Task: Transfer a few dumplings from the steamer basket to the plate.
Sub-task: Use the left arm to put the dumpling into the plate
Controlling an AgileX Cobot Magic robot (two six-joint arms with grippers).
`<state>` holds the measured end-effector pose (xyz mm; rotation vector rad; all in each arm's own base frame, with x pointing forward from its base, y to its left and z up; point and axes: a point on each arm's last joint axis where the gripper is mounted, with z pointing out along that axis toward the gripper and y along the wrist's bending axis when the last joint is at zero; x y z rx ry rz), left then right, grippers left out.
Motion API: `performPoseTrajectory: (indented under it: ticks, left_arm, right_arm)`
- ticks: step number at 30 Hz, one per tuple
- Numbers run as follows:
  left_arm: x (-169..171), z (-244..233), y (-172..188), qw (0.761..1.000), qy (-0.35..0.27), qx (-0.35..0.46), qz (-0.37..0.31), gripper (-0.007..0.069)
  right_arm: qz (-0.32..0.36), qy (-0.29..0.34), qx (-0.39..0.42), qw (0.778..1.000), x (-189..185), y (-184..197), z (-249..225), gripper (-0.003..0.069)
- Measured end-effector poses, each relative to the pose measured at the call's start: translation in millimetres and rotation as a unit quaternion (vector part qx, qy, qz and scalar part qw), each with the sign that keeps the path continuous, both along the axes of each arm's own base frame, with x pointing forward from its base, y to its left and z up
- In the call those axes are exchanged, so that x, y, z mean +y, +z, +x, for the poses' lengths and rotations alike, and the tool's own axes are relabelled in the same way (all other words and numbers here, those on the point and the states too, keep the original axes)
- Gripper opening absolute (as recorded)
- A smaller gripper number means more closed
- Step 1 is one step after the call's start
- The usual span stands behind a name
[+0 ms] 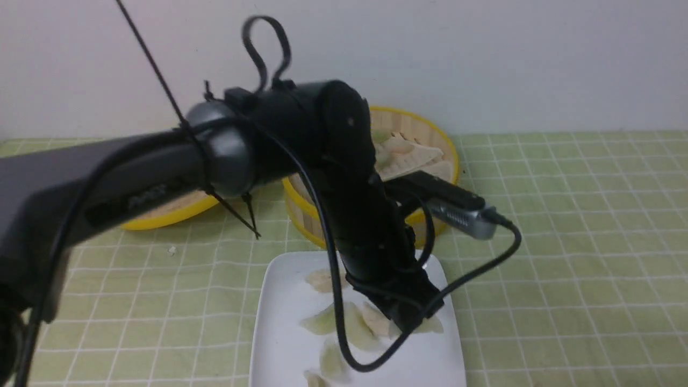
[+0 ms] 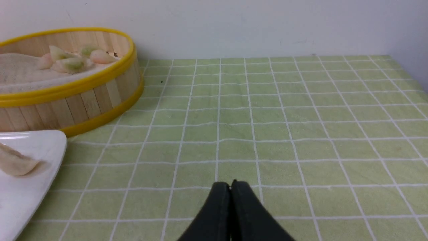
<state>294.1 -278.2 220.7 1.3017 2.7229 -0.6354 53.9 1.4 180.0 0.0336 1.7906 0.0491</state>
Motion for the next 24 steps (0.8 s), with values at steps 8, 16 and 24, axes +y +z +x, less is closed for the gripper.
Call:
performPoseTrajectory:
  ticks: [8,16,24]
  left_arm:
    - [-6.2,4.2,-33.6,0.999,0.002,0.018,0.037,0.0252]
    - [-2.9,6.6,-24.4,0.997,0.036,0.014,0.060,0.0383]
    - [24.6,-15.5,81.3,0.991,0.078,-0.107,-0.005,0.0011]
  right_arm:
    - [0.000,0.000,0.000,1.000,0.0,0.0,0.0,-0.0015]
    - [0.000,0.000,0.000,1.000,0.0,0.0,0.0,-0.0015]
    - [0.000,0.000,0.000,1.000,0.0,0.0,0.0,-0.0015]
